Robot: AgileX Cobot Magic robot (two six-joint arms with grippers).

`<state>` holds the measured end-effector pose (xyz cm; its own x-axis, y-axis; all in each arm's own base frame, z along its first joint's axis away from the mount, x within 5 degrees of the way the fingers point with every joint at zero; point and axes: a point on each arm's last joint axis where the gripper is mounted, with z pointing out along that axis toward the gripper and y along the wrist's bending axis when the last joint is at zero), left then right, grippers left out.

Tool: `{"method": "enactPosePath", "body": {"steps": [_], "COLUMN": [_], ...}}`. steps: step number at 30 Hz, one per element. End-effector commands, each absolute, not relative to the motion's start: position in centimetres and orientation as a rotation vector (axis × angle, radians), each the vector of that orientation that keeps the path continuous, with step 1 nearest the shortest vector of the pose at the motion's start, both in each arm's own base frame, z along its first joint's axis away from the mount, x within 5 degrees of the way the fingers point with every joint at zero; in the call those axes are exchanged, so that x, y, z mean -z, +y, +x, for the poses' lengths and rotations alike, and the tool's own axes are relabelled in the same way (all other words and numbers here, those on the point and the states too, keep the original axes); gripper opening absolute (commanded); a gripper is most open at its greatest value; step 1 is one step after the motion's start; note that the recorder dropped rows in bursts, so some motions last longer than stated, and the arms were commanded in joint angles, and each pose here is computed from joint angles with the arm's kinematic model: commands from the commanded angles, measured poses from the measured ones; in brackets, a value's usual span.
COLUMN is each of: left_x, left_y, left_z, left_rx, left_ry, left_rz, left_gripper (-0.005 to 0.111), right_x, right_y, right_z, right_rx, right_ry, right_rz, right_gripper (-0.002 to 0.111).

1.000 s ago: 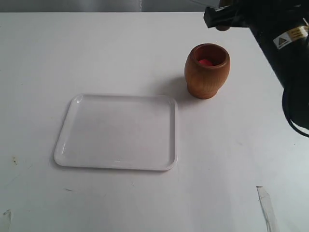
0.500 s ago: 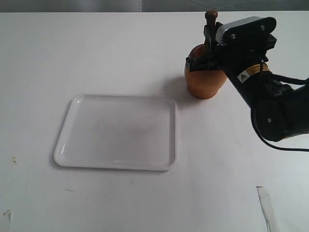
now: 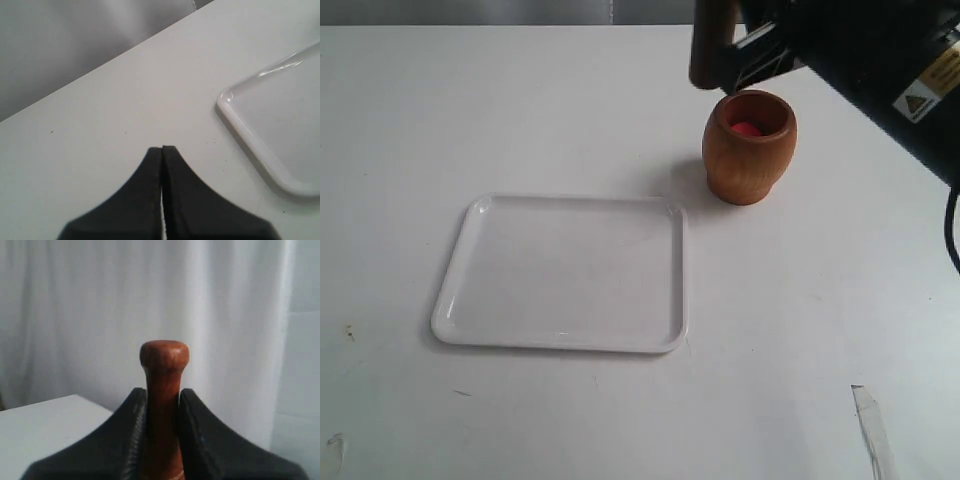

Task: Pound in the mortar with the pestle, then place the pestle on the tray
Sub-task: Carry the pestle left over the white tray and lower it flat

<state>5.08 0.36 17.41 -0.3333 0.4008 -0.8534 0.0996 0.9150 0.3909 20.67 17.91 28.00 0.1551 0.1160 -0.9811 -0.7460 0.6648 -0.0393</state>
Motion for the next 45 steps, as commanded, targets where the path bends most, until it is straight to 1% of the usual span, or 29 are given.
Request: {"method": "enactPosePath", "body": {"steps": [1, 7, 9, 15, 19, 23, 26, 29, 32, 37, 41, 43, 45], "left_x": [-17.4, -17.4, -17.4, -17.4, -17.4, -17.4, -17.4, -17.4, -17.4, -17.4, -17.4, -17.4, -17.4], "left_y": [0.3, 0.3, 0.3, 0.3, 0.3, 0.3, 0.3, 0.3, 0.3, 0.3, 0.3, 0.3, 0.3], "left_z": [5.1, 5.1, 5.1, 5.1, 5.1, 5.1, 5.1, 5.1, 5.1, 5.1, 5.1, 5.1, 5.1], "left_rx": [-0.302, -0.302, -0.302, -0.302, -0.302, -0.302, -0.302, -0.302, -0.302, -0.302, -0.302, -0.302, -0.302], "left_ry": [1.897, 1.897, 1.897, 1.897, 1.897, 1.897, 1.897, 1.897, 1.897, 1.897, 1.897, 1.897, 1.897], "left_rz": [0.361, 0.361, 0.361, 0.361, 0.361, 0.361, 0.361, 0.361, 0.361, 0.361, 0.361, 0.361, 0.361], "left_gripper": [0.000, 0.000, 0.000, 0.000, 0.000, 0.000, 0.000, 0.000, 0.000, 0.000, 0.000, 0.000, 0.000], "right_x": [-26.9, -24.1, -23.1, -20.0, -18.7, -17.5, -16.7, -15.9, -15.5, -16.1, -16.1, -16.1, -16.1], "right_y": [19.1, 21.6, 22.7, 27.8, 30.4, 32.6, 33.7, 34.5, 35.3, 36.1, 36.0, 36.1, 36.1], "right_z": [19.6, 18.8, 19.0, 19.7, 20.5, 20.8, 20.1, 19.3, 18.3, 18.6, 18.8, 18.8, 19.0], "right_rx": [-0.800, -0.851, -0.818, -0.549, -0.324, -0.191, -0.128, -0.131, -0.283, -0.311, -0.271, -0.272, -0.257], "right_ry": [1.333, 1.437, 1.519, 1.766, 1.913, 1.963, 1.962, 1.956, 1.971, 1.933, 1.904, 1.900, 1.875], "right_rz": [-0.723, -0.846, -0.905, -1.239, -1.350, -1.444, -1.591, -1.840, -2.046, -2.028, -2.046, -2.041, -2.048], "right_gripper": [0.000, 0.000, 0.000, 0.000, 0.000, 0.000, 0.000, 0.000, 0.000, 0.000, 0.000, 0.004, 0.014]}}
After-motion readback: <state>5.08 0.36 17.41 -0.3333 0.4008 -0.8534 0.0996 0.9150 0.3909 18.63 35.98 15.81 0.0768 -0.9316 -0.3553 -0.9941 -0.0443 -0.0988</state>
